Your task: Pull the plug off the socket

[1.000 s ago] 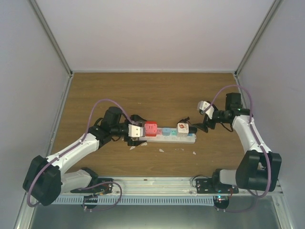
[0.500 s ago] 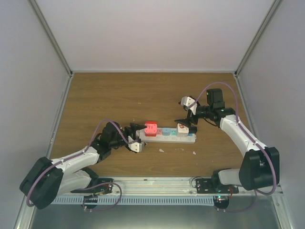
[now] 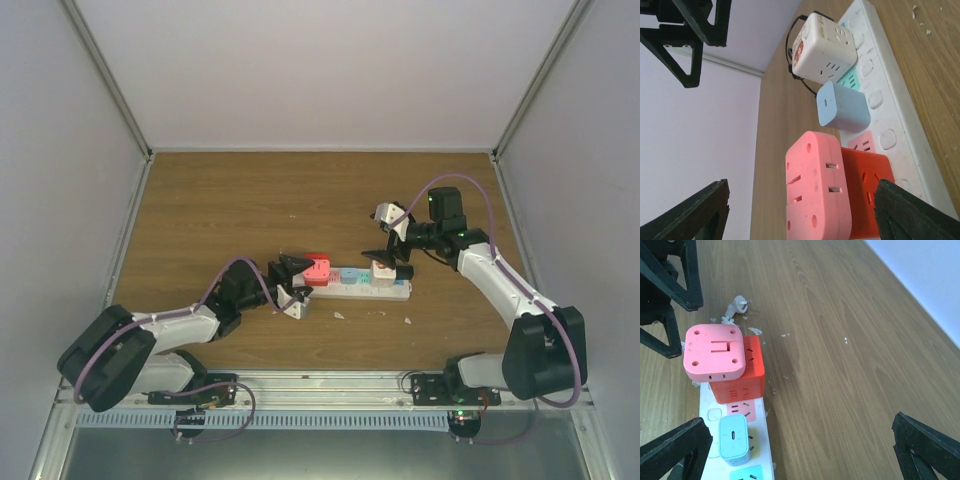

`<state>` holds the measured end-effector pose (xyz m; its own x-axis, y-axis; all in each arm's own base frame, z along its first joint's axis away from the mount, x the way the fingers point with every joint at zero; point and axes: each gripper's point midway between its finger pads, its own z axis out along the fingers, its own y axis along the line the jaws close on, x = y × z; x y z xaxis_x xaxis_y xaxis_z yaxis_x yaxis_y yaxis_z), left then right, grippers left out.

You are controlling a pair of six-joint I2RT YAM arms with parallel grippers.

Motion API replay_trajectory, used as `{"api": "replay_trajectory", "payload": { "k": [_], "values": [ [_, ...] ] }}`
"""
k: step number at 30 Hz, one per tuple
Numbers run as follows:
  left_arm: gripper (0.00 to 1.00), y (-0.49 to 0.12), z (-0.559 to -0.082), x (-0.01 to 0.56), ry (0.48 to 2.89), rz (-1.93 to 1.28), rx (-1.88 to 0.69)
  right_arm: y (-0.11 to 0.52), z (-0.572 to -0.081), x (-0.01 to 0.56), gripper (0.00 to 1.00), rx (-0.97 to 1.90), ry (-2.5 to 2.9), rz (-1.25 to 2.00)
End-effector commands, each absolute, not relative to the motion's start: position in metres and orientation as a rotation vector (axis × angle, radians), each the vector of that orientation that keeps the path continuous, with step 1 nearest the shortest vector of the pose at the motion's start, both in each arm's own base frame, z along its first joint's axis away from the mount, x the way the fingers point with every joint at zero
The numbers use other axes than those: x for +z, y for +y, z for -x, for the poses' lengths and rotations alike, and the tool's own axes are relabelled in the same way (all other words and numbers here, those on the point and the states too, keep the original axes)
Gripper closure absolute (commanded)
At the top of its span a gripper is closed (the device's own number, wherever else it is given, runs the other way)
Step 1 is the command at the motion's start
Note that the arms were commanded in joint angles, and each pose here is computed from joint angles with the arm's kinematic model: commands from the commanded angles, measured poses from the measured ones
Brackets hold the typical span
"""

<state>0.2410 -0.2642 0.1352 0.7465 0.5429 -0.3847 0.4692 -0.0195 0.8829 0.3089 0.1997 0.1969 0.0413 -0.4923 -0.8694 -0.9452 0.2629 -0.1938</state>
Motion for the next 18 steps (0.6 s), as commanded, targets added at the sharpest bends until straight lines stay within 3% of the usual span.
{"api": "replay_trajectory", "payload": {
  "k": [1, 6, 11, 18],
  "values": [
    [0.22, -0.2701, -0.25, 0.1513, 0.725, -1.595, 0.177, 0.2016, -0.3067, 0.2012, 0.0, 0.596, 1.578, 1.355],
    [0.27, -0.2726, -0.2553, 0.1517, 0.725, -1.586, 0.193, 0.2015, -0.3074, 0.2011, 0.0, 0.597, 1.58, 1.356],
    [0.41, -0.2737, -0.2593, 0.1489, 0.744, -1.591, 0.195, 0.2016, -0.3072, 0.1971, 0.0, 0.599, 1.59, 1.363],
    [0.52, -0.2751, -0.2548, 0.1568, 0.765, -1.572, 0.138, 0.2011, -0.3056, 0.1941, 0.0, 0.606, 1.597, 1.364]
  ]
}}
